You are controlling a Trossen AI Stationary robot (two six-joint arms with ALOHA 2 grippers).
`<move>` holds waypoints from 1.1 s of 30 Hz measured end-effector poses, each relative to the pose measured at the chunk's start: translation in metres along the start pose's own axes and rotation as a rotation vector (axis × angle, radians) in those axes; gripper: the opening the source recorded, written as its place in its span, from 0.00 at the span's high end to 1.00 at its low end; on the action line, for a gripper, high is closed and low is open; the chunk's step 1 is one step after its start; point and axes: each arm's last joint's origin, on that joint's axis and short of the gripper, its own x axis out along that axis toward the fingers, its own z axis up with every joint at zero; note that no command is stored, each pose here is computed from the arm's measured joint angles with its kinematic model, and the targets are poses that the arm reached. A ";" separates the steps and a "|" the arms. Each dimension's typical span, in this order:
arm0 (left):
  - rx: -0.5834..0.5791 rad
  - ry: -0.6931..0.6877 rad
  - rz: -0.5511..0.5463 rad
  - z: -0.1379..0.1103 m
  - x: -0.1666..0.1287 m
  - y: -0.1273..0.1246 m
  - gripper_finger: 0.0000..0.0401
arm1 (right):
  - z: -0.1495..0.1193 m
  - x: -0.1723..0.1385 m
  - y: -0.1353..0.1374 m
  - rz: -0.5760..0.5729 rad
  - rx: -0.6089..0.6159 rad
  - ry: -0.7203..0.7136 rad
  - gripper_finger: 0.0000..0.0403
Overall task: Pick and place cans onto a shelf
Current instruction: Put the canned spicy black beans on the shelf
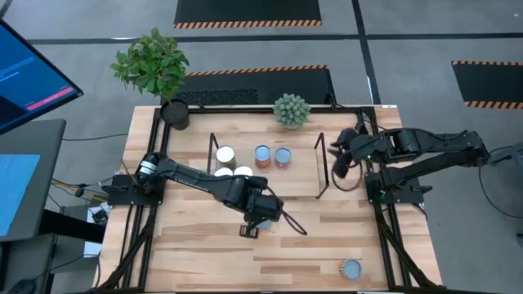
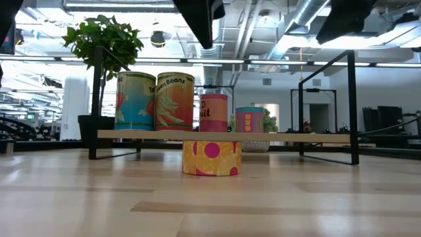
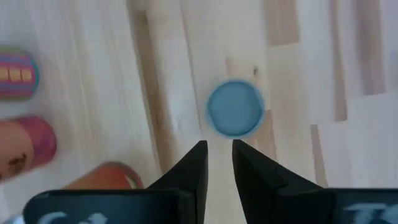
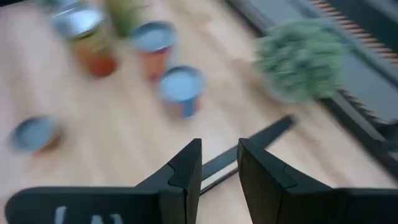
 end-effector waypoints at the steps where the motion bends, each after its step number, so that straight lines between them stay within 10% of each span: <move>1: -0.020 0.008 0.011 -0.001 0.000 0.000 0.85 | -0.001 -0.002 0.002 0.037 -0.009 0.007 0.69; 11: -0.069 0.025 0.300 -0.006 -0.048 0.010 0.93 | -0.002 -0.050 0.021 0.337 -0.105 -0.070 0.69; 17: -0.054 -0.070 0.375 -0.008 -0.090 0.008 0.99 | -0.020 -0.059 0.046 0.593 -0.157 0.114 0.69; 33: -0.239 -0.261 0.348 -0.086 -0.169 0.000 0.99 | -0.095 -0.051 0.108 0.241 -0.244 0.449 0.69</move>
